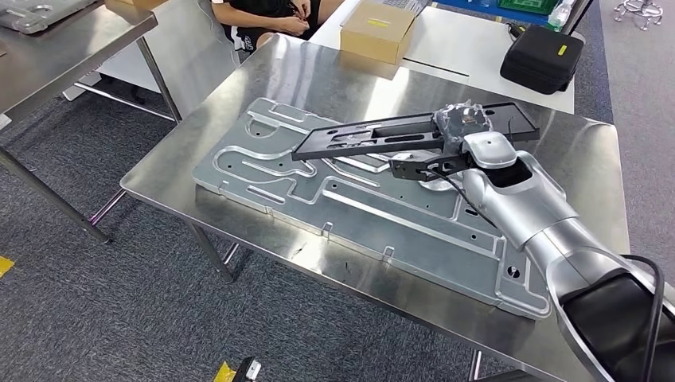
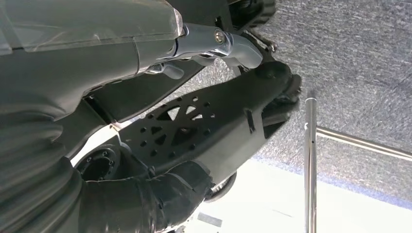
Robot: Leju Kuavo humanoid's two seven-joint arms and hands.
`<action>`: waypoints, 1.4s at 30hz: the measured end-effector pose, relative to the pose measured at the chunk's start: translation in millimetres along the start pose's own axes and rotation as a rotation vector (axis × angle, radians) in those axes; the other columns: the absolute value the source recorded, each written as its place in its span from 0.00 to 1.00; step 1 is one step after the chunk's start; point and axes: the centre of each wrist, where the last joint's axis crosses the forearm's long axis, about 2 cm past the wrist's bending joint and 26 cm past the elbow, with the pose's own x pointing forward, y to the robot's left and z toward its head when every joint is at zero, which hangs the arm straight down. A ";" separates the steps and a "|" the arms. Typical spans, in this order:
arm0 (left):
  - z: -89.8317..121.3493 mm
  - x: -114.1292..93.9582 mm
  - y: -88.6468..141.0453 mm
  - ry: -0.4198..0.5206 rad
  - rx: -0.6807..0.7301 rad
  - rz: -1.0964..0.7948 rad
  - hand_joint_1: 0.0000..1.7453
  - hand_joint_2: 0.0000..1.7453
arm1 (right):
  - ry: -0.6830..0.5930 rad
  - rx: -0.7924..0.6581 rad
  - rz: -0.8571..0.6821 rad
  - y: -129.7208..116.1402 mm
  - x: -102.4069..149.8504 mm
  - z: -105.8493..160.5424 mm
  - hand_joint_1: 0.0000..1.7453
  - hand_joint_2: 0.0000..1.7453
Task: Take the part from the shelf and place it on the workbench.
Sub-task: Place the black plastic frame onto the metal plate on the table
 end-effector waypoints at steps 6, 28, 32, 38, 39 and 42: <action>-1.0 2.3 -2.1 -0.002 -0.016 0.010 0.00 1.00 | -0.032 0.009 -0.003 2.1 18.8 -0.9 1.00 1.00; 0.4 -0.9 0.1 -0.005 -0.012 0.014 0.00 0.00 | -0.052 0.041 -0.014 14.9 32.9 -1.1 0.00 0.00; 0.7 -1.7 -0.1 -0.007 -0.018 0.017 0.00 0.00 | -0.047 0.044 -0.014 15.8 30.6 -1.2 0.00 0.00; 0.6 -1.6 -1.4 -0.013 -0.023 0.020 0.00 0.00 | -0.031 0.033 -0.021 8.9 23.2 -1.5 0.00 0.00; 0.6 -1.7 -1.4 -0.014 -0.023 0.019 0.00 0.00 | -0.030 0.032 -0.023 8.4 22.5 -1.5 0.00 0.00; 0.8 -2.1 -0.9 -0.015 -0.021 0.018 0.00 0.00 | -0.028 0.029 -0.026 7.1 20.9 -1.6 0.00 0.00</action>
